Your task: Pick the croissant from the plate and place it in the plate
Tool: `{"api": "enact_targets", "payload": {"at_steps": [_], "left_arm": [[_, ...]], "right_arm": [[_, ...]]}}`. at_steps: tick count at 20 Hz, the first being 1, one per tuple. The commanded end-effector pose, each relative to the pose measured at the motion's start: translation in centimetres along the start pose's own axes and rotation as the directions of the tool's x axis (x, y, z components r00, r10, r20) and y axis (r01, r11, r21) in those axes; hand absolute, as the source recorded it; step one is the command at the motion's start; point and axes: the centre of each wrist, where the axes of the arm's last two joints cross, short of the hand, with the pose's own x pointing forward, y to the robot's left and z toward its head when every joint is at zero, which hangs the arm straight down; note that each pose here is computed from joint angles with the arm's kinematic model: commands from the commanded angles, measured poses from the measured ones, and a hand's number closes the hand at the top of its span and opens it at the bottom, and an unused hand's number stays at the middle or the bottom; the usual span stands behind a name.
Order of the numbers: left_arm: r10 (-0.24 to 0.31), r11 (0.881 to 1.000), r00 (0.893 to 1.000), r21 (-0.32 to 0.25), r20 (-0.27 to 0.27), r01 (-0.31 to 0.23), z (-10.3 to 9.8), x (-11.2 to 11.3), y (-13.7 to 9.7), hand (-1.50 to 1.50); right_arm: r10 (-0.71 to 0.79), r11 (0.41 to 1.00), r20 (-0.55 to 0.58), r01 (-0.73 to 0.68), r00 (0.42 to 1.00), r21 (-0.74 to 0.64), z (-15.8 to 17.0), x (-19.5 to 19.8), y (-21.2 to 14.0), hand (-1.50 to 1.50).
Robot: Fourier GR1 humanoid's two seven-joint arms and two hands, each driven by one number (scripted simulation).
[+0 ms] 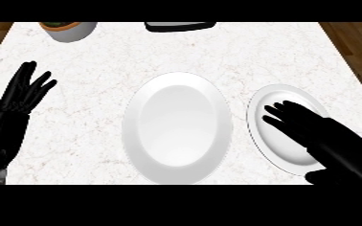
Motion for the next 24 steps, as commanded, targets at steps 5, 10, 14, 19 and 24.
{"api": "enact_targets", "payload": {"at_steps": [5,10,14,19,24], "left_arm": [[0.020,0.999,1.000,-0.043,0.018,-0.019,-3.9,0.9,-1.1,0.00],[0.030,0.996,0.999,-0.090,0.031,-0.028,-6.4,2.2,-2.6,0.00],[0.031,0.996,0.999,-0.086,0.025,-0.029,-6.5,0.0,-3.6,0.00],[0.021,0.995,0.999,-0.103,0.028,-0.018,-6.7,0.4,-2.9,0.00],[0.031,0.994,0.999,-0.106,0.025,-0.028,-8.0,1.0,-4.7,0.00]], "right_arm": [[0.280,0.925,-0.269,-0.184,0.922,0.333,2.2,2.6,-0.4,-1.50],[0.327,0.909,-0.326,-0.201,0.887,0.365,1.6,4.8,-0.5,-1.50],[0.326,0.921,-0.364,-0.205,0.873,0.332,0.7,5.3,2.5,-1.50],[0.407,0.887,-0.438,-0.233,0.802,0.398,-0.5,2.7,2.2,-1.50],[0.419,0.882,-0.470,-0.226,0.777,0.413,-0.1,0.3,2.2,-1.50]]}}
